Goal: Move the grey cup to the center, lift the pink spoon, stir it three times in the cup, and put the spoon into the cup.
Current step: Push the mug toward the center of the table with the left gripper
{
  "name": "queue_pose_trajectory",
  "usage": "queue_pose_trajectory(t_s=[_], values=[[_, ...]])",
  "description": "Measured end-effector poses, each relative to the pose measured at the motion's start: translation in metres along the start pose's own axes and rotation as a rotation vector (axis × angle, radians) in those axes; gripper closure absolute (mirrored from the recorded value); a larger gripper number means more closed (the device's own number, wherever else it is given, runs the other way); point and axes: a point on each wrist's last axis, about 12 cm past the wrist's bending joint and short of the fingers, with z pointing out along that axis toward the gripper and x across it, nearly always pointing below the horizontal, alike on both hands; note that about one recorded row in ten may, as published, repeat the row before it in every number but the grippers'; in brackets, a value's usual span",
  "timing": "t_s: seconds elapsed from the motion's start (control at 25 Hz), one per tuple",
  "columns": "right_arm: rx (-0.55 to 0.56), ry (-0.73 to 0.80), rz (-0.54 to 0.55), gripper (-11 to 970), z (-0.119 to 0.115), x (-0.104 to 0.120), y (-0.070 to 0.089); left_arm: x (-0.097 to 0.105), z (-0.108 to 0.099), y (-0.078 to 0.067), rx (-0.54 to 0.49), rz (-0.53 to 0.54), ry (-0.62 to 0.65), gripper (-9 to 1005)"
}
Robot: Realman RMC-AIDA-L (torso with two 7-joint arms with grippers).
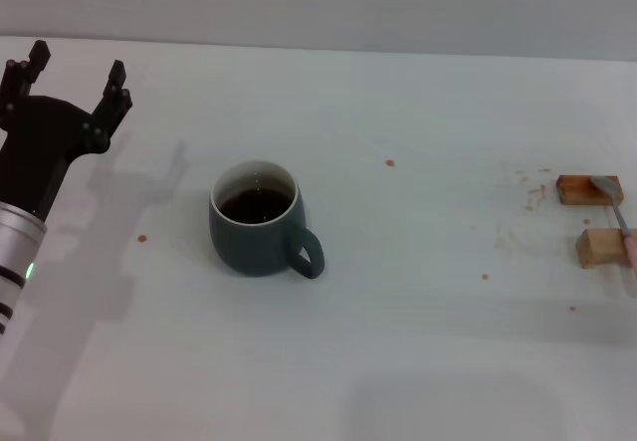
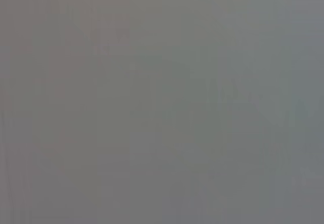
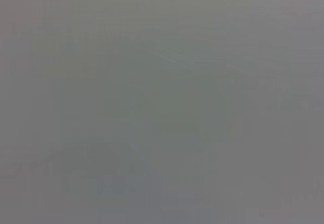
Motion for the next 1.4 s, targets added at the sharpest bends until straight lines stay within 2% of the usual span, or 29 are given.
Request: queue_pose_trajectory(t_s=[0.48, 0.8, 1.16, 1.4], values=[[0.037, 0.024, -0.001, 329, 0.007, 0.002, -0.004, -0.001, 0.006, 0.003, -0.014, -0.029, -0.001, 168], [0.036, 0.040, 0.014, 329, 0.011, 0.005, 0.000, -0.004, 0.015, 0.019, -0.090, -0.184, -0.013, 168], [0.048, 0.054, 0.031, 328, 0.006, 0.008, 0.001, 0.001, 0.027, 0.023, -0.100, -0.229, 0.056, 169], [0.094, 0.056, 0.038, 328, -0.001, 0.008, -0.006, 0.003, 0.027, 0.025, -0.086, -0.256, 0.078, 169]])
